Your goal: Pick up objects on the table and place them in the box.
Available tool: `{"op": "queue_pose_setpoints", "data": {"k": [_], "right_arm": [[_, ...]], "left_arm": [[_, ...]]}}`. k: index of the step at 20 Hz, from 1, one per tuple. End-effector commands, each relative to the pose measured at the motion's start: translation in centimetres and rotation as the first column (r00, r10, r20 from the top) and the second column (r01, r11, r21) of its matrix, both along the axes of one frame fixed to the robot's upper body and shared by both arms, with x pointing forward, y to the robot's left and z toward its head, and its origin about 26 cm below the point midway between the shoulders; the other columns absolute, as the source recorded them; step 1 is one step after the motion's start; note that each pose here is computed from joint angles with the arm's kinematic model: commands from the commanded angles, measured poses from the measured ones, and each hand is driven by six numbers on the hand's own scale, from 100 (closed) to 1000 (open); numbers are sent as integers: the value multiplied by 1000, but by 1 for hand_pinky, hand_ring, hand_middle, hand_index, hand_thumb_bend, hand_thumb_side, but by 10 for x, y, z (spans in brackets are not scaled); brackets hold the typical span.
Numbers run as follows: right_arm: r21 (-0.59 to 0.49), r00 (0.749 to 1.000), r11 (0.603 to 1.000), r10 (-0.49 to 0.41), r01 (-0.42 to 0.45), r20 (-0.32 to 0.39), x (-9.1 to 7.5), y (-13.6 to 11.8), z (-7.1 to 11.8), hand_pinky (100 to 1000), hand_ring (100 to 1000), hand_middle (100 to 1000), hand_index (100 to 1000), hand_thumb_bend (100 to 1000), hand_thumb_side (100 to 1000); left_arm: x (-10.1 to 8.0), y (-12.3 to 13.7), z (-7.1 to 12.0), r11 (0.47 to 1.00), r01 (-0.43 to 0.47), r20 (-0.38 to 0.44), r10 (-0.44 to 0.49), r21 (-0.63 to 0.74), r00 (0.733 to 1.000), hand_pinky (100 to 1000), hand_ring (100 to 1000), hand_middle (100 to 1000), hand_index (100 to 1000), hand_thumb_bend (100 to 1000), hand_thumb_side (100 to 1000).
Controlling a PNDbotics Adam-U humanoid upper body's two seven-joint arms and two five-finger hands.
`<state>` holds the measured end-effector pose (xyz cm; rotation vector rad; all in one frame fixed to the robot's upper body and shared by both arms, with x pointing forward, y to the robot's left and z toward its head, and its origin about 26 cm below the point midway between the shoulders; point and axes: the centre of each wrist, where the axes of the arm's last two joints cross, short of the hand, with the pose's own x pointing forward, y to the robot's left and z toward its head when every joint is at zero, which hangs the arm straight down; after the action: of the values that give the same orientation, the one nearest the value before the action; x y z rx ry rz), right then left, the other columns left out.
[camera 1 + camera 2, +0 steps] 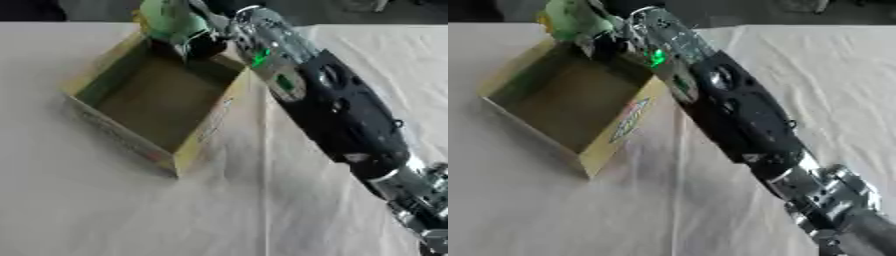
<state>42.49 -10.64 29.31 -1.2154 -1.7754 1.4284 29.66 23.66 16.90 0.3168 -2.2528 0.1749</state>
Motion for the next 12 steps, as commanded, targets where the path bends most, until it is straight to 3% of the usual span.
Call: {"op": "queue_pose_setpoints", "data": {"k": [1, 6, 12], "right_arm": [[13, 1000, 1000, 6, -6, 26, 3, 14, 0, 762, 749, 579, 665, 100, 243], [30, 1000, 999, -12, 12, 2, 6, 30, -23, 758, 746, 577, 664, 100, 239], [30, 996, 996, -81, 81, -26, 17, 30, -43, 754, 747, 581, 664, 100, 237]], "left_arm": [[-2, -1, 7, 1000, 13, 26, -13, 7, 1000, 304, 568, 680, 793, 100, 722], [-1, -2, 7, 1000, 17, 27, -17, 5, 1000, 304, 568, 681, 793, 100, 722], [-2, -2, 7, 1000, 16, 26, -16, 4, 1000, 304, 568, 681, 792, 100, 722]]}}
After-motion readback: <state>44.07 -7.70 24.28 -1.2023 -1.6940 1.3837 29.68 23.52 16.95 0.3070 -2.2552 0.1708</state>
